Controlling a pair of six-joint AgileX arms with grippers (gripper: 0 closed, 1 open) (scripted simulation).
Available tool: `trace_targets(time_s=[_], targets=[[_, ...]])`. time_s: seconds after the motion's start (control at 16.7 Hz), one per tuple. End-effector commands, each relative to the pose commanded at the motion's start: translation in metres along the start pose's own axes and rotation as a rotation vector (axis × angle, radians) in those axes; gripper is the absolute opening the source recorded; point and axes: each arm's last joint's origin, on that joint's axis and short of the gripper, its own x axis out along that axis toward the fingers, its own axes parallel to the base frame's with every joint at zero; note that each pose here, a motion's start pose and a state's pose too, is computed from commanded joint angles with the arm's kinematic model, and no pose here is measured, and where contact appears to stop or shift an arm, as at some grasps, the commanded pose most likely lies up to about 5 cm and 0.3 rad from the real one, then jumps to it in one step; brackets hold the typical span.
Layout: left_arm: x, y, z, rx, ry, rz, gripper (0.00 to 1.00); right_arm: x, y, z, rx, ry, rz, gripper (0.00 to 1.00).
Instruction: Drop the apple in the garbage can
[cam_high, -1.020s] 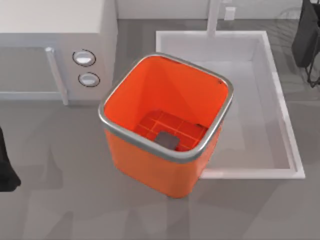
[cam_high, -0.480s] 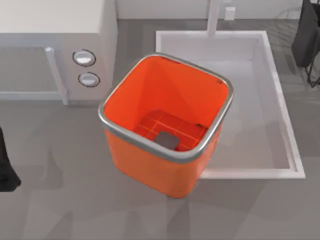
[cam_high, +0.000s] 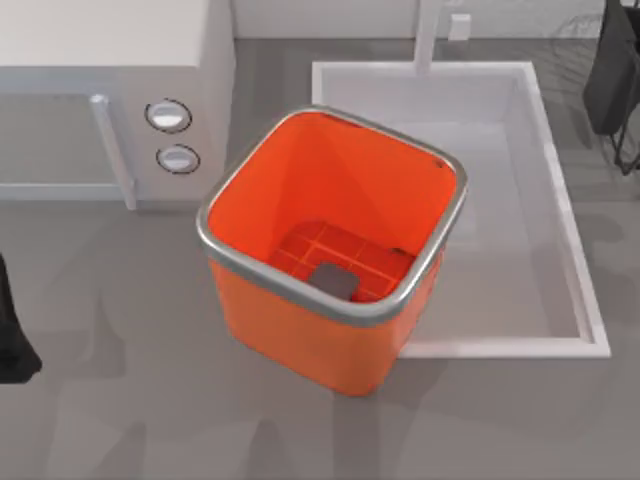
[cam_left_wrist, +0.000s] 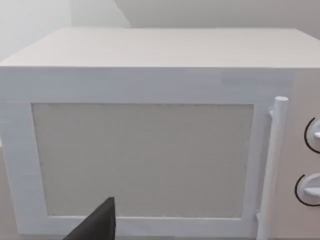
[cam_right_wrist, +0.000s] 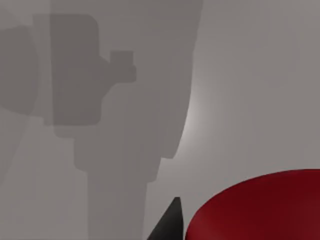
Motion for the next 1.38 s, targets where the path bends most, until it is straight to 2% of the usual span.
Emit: trace_targets(time_s=[0.36,0.54,0.72,0.96,1.2,1.38], targets=[[0.000,0.000,0.000,0.000,0.000,0.000,1.00,-0.006,0.002,-0.001,-0.004,-0.006,-0.001,0.00],[0.000,0.000,0.000,0.000,0.000,0.000,1.00,-0.008,0.026,0.011,-0.113,-0.016,-0.008,0.00],[0.000,0.000,0.000,0.000,0.000,0.000,1.00,-0.011,0.086,0.030,-0.356,-0.039,-0.022,0.00],[0.000,0.000,0.000,0.000,0.000,0.000,1.00,-0.010,0.209,0.035,-0.807,-0.072,-0.041,0.00],[0.000,0.000,0.000,0.000,0.000,0.000,1.00,-0.007,0.336,-0.004,-1.264,-0.117,-0.055,0.00],[0.000,0.000,0.000,0.000,0.000,0.000,1.00,-0.008,0.389,-0.035,-1.482,-0.159,-0.064,0.00]])
